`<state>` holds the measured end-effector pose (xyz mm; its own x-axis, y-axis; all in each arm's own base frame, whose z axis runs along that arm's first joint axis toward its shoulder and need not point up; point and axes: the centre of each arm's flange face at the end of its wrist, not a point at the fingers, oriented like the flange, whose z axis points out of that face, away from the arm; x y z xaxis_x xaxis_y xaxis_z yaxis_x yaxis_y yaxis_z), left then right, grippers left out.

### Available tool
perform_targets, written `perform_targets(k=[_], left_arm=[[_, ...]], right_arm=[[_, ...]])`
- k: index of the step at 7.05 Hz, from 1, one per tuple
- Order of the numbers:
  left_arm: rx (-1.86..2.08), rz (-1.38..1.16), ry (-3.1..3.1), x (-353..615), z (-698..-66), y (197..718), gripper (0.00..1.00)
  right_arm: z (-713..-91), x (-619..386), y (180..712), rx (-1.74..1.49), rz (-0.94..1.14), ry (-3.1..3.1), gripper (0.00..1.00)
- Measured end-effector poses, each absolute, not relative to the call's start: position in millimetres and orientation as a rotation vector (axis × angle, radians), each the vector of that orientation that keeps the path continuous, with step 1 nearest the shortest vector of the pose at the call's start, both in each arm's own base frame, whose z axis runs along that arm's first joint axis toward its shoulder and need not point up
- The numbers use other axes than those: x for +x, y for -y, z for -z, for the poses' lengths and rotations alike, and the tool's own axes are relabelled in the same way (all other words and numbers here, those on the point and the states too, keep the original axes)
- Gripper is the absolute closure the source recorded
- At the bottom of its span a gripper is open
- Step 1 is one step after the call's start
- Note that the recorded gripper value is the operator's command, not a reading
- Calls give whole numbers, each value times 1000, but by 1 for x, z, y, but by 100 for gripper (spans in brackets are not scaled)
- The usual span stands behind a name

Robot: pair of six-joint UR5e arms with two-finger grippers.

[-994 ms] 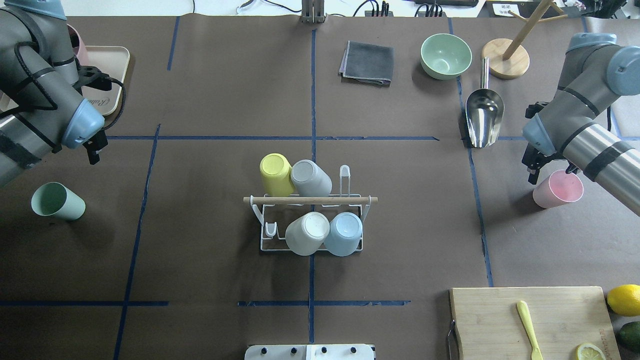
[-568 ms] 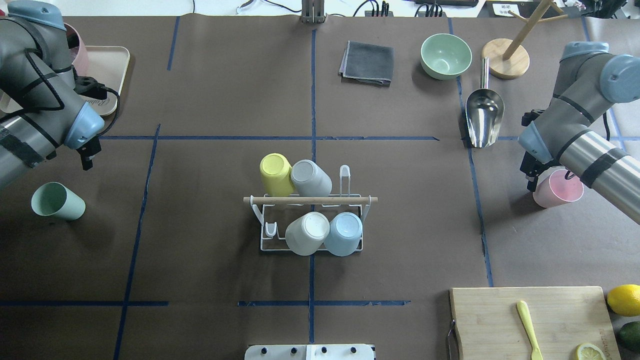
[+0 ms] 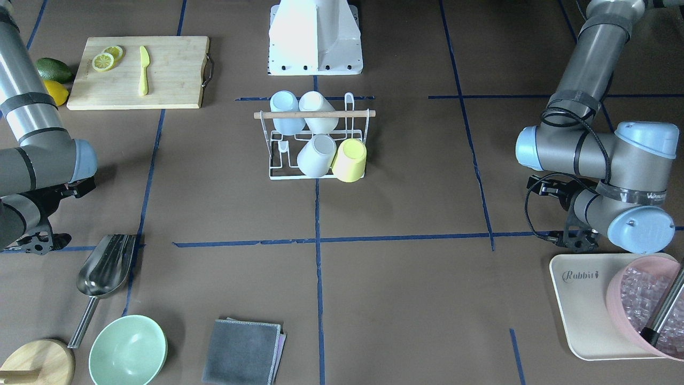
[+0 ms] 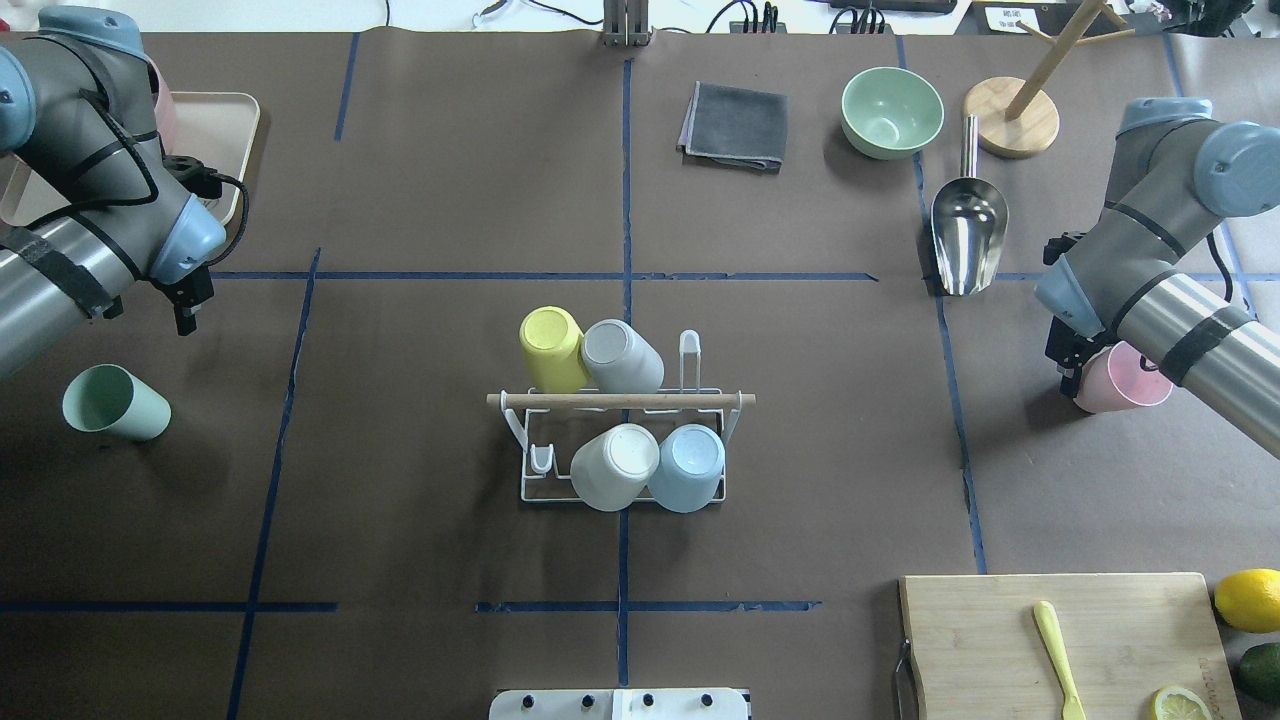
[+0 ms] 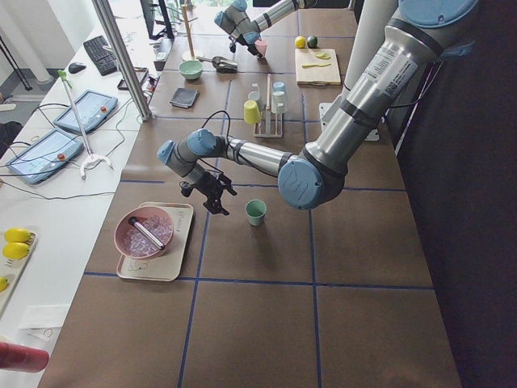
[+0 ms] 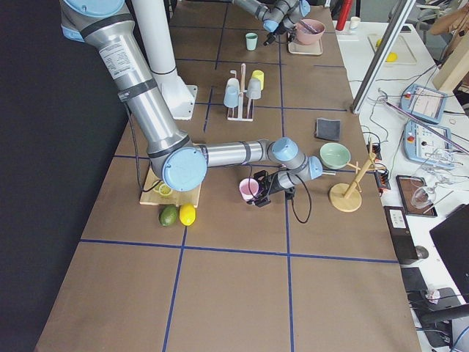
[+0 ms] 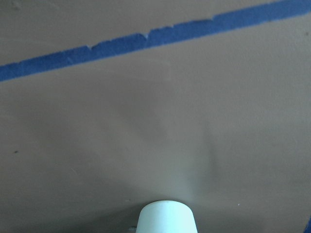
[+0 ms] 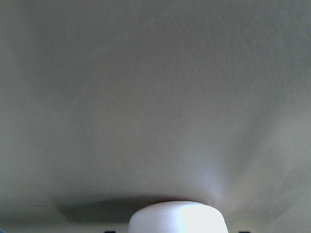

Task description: Place cup on cup holder

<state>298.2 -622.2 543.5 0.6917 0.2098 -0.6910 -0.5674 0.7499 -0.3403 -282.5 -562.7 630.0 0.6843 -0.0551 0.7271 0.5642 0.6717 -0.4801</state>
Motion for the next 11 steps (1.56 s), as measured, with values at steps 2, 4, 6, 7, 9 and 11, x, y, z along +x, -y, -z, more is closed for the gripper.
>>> perform_targets(k=[2, 4, 6, 7, 9, 11], left_arm=[[-627, -447, -664, 300, -562, 619, 0], [-706, -415, -643, 298, -573, 610, 0], [-790, -374, -646, 302, -578, 598, 0], [-814, -364, -647, 306, -580, 593, 0], [-847, -367, -635, 317, -589, 584, 0], [-862, -372, -626, 323, -594, 578, 0]], right_arm=[[-627, -276, 566, -766, 375, 742, 100], [-610, -252, 584, -720, 353, 757, 100], [-569, -226, 600, -609, 379, 754, 100], [-544, -214, 605, -542, 396, 763, 100], [-512, -210, 611, -411, 432, 852, 100], [-486, -218, 615, -252, 527, 952, 100]])
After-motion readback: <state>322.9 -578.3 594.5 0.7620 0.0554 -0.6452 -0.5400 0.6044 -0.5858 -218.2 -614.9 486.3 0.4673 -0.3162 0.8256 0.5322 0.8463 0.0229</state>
